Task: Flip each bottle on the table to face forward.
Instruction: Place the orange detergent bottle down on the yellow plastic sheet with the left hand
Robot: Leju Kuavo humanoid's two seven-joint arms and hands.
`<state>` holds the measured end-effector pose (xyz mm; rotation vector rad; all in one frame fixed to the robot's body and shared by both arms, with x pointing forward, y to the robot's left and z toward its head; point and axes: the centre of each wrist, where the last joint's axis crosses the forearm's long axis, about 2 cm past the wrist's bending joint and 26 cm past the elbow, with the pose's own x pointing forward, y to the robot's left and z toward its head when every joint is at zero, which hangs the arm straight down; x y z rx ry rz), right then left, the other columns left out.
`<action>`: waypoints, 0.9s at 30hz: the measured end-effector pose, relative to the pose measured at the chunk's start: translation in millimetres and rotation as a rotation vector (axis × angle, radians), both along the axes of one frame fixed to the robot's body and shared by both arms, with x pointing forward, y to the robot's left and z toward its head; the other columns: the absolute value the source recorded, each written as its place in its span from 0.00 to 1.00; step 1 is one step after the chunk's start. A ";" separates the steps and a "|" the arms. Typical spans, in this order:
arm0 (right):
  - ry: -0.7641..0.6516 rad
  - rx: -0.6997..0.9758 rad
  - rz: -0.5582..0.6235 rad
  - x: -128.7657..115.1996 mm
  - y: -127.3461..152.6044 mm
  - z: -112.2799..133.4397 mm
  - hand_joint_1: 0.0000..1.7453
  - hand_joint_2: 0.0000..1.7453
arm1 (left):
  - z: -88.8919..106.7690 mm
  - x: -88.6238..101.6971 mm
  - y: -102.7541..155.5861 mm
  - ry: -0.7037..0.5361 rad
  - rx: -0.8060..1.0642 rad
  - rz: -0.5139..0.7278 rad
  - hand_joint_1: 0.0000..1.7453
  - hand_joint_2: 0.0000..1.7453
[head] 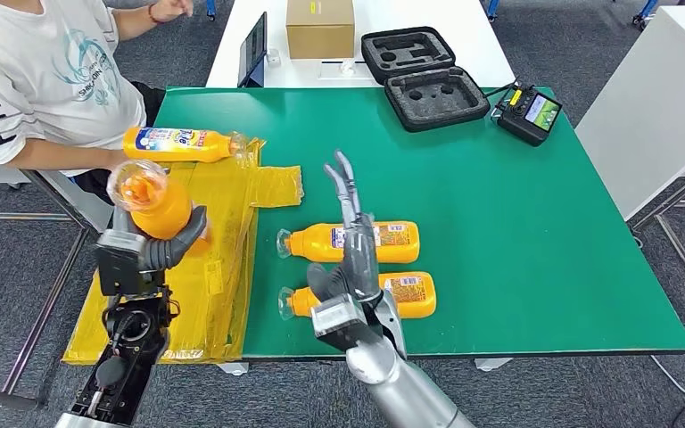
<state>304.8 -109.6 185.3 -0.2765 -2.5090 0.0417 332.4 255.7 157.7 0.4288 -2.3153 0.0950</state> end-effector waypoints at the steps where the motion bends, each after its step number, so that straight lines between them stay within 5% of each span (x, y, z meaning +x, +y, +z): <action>1: -0.021 0.009 -0.005 -2.5 -1.0 4.2 0.00 0.00 | 0.8 -0.1 1.7 -0.014 0.039 0.030 1.00 1.00; 11: -0.099 0.057 0.001 -17.3 -7.2 21.2 0.00 0.00 | 3.0 -1.1 8.9 -0.076 0.214 0.157 1.00 1.00; 15: -0.106 0.067 0.006 -19.6 -8.2 23.1 0.00 1.00 | 7.7 -1.0 16.8 -0.153 0.469 0.275 1.00 1.00; 19: -0.109 0.050 0.023 -19.8 -7.4 22.6 0.00 1.00 | 13.0 9.8 20.3 -0.103 0.805 0.345 0.98 1.00; 27: -0.100 -0.030 0.138 -17.3 -0.6 20.7 0.00 1.00 | -32.0 45.5 24.0 0.384 1.163 0.214 1.00 1.00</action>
